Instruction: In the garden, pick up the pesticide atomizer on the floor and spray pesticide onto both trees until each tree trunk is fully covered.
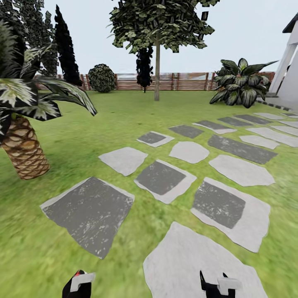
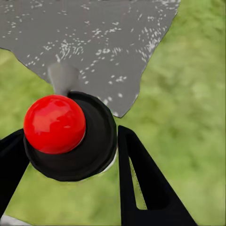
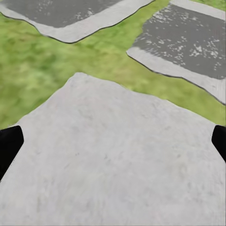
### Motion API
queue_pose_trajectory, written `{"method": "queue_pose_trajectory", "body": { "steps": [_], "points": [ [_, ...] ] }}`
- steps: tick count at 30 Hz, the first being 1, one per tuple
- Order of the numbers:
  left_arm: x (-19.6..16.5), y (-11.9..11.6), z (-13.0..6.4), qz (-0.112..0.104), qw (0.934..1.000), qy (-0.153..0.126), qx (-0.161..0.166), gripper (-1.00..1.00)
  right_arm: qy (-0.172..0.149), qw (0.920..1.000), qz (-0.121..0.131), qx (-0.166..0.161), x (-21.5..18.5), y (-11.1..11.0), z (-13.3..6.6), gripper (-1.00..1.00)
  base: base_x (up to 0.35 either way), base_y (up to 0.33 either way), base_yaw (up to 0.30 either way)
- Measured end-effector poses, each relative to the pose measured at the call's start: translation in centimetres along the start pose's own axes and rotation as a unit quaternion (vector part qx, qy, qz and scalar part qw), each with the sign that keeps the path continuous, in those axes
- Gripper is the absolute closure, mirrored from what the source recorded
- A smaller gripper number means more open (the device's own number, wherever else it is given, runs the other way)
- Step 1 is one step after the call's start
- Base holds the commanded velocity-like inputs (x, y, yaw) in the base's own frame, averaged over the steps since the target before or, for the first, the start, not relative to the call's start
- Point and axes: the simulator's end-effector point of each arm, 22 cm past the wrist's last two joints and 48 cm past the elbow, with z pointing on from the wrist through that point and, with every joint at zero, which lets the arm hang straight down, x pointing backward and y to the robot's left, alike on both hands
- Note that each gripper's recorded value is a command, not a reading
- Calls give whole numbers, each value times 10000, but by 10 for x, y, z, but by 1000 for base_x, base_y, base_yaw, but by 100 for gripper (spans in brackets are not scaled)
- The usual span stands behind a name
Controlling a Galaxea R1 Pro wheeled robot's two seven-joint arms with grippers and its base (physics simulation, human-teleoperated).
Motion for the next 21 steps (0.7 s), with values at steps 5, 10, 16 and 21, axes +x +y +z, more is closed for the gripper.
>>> {"method": "queue_pose_trajectory", "body": {
  "steps": [5, 10, 16, 21],
  "points": [
    [0, 0, 0, 4, 10000, 2, 1, 100, -3, 10000, -5, -3, 0, 0, 0, -100, 339, 0, 0],
    [1, 0, 0, 2, 10000, 6, -2, 100, -1, 10000, -2, 2, 0, 0, 0, -100, 339, 0, 0],
    [-1, 0, 0, 0, 10000, -7, -1, 100, 4, 10000, -2, 3, 0, 0, 0, -100, 339, 0, 0],
    [0, 0, 0, 5, 10000, -1, 2, 100, 14, 10000, -2, 3, 1, 0, 0, -100, 339, 0, 0]
  ]
}}
